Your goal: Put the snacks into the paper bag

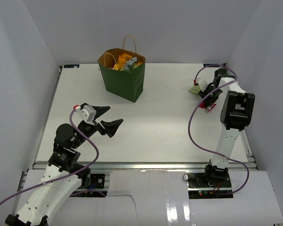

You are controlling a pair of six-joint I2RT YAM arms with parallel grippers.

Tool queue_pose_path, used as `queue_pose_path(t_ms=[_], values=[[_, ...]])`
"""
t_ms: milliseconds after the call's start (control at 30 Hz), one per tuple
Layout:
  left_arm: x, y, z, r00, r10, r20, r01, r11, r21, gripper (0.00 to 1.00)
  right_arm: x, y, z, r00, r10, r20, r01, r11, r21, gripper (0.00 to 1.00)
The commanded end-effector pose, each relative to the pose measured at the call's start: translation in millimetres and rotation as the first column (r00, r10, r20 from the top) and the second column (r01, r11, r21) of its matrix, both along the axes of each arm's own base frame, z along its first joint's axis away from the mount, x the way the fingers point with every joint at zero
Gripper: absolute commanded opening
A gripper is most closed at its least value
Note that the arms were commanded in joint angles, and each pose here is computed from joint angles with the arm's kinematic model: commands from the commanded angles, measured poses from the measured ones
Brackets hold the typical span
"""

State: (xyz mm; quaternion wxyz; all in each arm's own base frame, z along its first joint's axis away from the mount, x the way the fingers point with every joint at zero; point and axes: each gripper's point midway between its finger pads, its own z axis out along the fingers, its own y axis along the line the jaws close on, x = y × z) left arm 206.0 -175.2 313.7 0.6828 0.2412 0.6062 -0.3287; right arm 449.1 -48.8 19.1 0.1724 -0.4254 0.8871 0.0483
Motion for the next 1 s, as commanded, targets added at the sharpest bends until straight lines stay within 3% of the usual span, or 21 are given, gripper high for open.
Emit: queue_pose_path(t_ms=[0, 200, 367, 567, 600, 667, 733, 800, 833, 900, 967], values=[[0.4, 0.7, -2.6, 1.0, 0.005, 0.001, -0.005, 1.0, 0.011, 0.98, -41.5, 14.8, -20.6, 0.99, 0.002, -0.14, 0.009, 0.997, 0.083, 0.26], [0.3, 0.6, -2.9, 1.0, 0.005, -0.002, -0.005, 1.0, 0.01, 0.98, -63.4, 37.8, 8.0, 0.991, 0.018, -0.134, 0.008, 0.982, 0.19, 0.09], [-0.1, 1.5, -1.4, 1.0, 0.009, 0.005, -0.009, 1.0, 0.01, 0.98, -77.5, 64.9, 55.3, 0.995, 0.062, -0.077, -0.036, 0.952, 0.305, 0.08], [1.2, 6.7, 2.5, 0.999, 0.039, 0.025, -0.039, 0.999, 0.007, 0.98, -73.2, 142.7, 129.1, 0.987, 0.158, 0.037, -0.159, 0.89, 0.428, 0.08], [2.0, 7.8, 3.0, 0.999, 0.047, 0.027, -0.047, 0.999, 0.006, 0.98, -67.8, 174.9, 150.5, 0.972, 0.215, 0.093, -0.234, 0.87, 0.433, 0.08], [3.6, 9.6, 2.7, 0.998, 0.06, 0.033, -0.061, 0.998, 0.011, 0.98, -56.3, 206.8, 173.1, 0.968, 0.213, 0.135, -0.252, 0.857, 0.451, 0.08], [7.5, 13.3, 2.6, 0.995, 0.089, 0.035, -0.089, 0.996, 0.013, 0.98, -42.1, 254.4, 220.9, 0.927, 0.264, 0.267, -0.359, 0.829, 0.429, 0.08], [11.3, 18.1, -5.0, 0.993, 0.121, 0.012, -0.122, 0.992, 0.031, 0.98, -30.3, 300.4, 239.4, 0.906, 0.277, 0.32, -0.396, 0.822, 0.41, 0.08], [13.0, 19.9, -5.0, 0.991, 0.134, 0.012, -0.134, 0.99, 0.033, 0.98, -20.7, 319.4, 281.1, 0.859, 0.269, 0.437, -0.451, 0.802, 0.392, 0.08], [16.3, 23.9, -6.8, 0.987, 0.16, 0.01, -0.161, 0.986, 0.039, 0.98, -10.9, 361.7, 313.2, 0.761, 0.24, 0.603, -0.51, 0.795, 0.327, 0.08], [18.2, 25.9, -7.8, 0.985, 0.174, 0.009, -0.175, 0.984, 0.043, 0.98, -14.4, 394.1, 341.0, 0.698, 0.202, 0.687, -0.537, 0.782, 0.316, 0.08]])
